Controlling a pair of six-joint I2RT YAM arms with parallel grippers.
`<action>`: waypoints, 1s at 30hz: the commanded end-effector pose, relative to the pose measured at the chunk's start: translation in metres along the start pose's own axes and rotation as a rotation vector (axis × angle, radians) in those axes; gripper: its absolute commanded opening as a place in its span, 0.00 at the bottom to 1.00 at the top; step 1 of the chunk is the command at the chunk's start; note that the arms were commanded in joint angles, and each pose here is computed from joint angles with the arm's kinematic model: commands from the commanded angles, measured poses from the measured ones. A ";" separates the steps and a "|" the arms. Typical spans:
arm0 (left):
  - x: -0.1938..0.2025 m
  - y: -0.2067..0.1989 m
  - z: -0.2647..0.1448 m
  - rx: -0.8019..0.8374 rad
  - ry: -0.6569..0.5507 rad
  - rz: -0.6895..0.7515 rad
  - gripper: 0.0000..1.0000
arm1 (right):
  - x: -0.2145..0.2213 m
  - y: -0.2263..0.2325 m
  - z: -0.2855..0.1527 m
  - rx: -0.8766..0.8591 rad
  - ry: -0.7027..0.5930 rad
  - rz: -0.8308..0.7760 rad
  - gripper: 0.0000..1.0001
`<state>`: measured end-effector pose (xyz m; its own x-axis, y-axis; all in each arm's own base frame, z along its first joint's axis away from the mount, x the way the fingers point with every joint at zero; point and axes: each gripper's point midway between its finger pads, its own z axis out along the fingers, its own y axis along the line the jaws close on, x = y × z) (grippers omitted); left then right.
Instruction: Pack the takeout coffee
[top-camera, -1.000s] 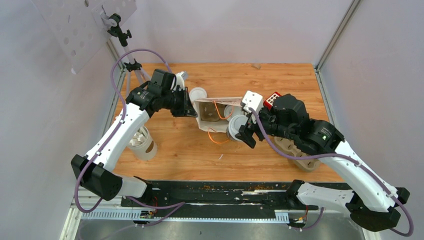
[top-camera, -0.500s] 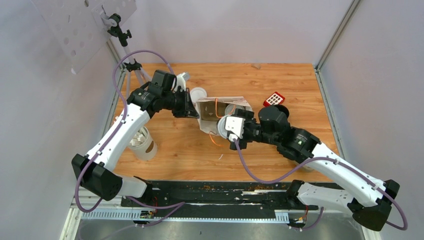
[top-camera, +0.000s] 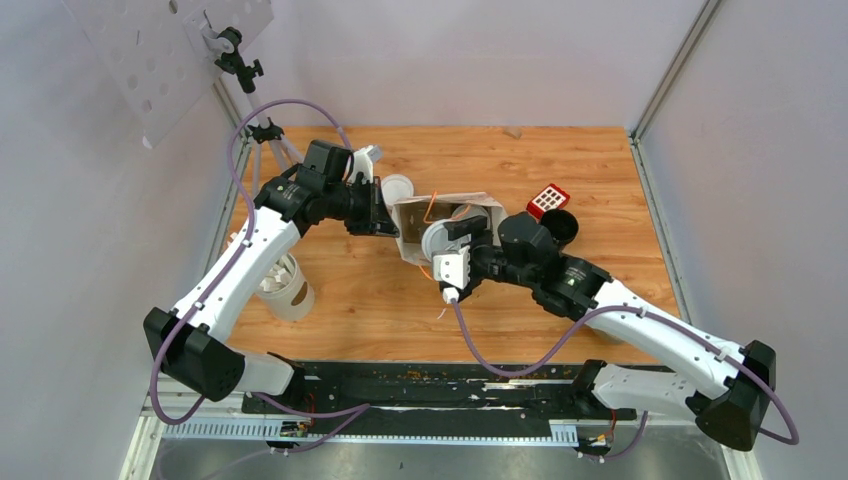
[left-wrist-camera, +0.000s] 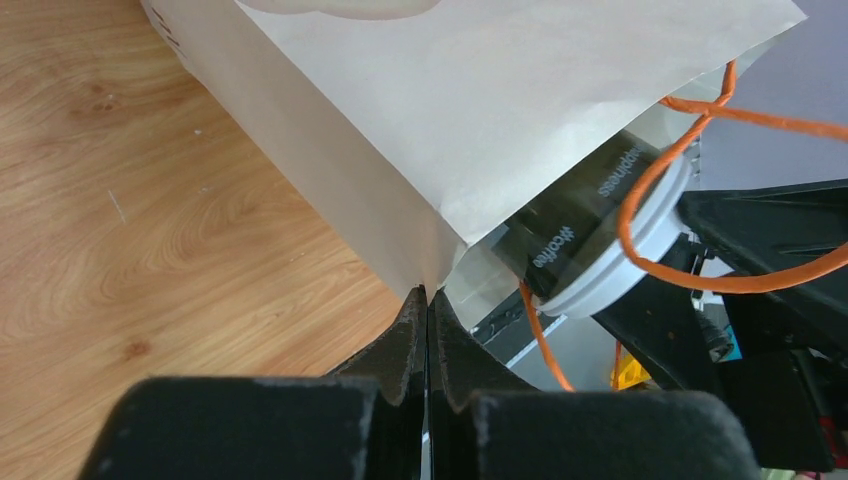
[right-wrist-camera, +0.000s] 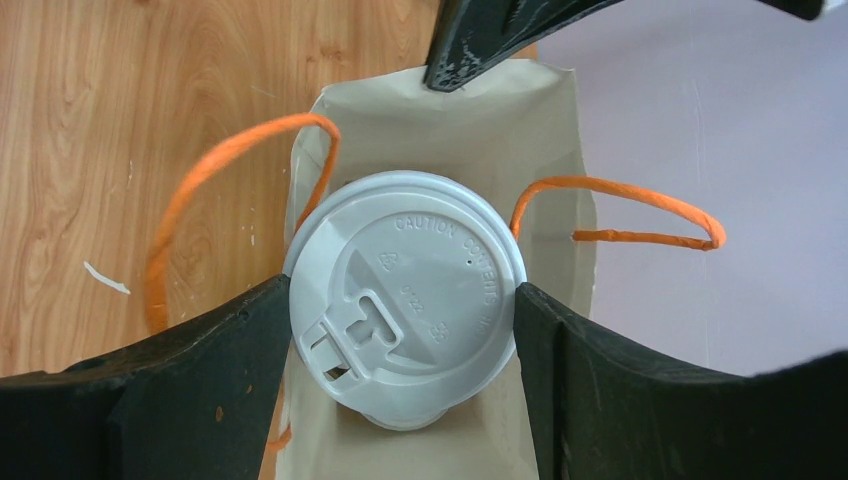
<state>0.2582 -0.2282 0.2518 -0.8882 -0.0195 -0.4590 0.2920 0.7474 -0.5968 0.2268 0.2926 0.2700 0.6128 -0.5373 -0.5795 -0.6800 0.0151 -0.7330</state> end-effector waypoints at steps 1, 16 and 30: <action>-0.006 -0.008 -0.006 0.044 -0.038 0.051 0.00 | -0.006 0.000 0.011 0.005 -0.055 -0.120 0.76; -0.003 -0.009 0.000 0.072 -0.009 0.074 0.00 | -0.008 -0.024 0.036 0.092 -0.074 -0.207 0.75; 0.009 0.000 -0.001 0.030 0.029 0.053 0.00 | 0.012 -0.013 0.049 0.015 -0.137 -0.237 0.75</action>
<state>0.2547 -0.2305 0.2485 -0.8852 0.0176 -0.4649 0.3295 0.7292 -0.5998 0.2647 0.3150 0.2523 0.7516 -0.4808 -0.4516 -0.5379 -0.0504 -0.8415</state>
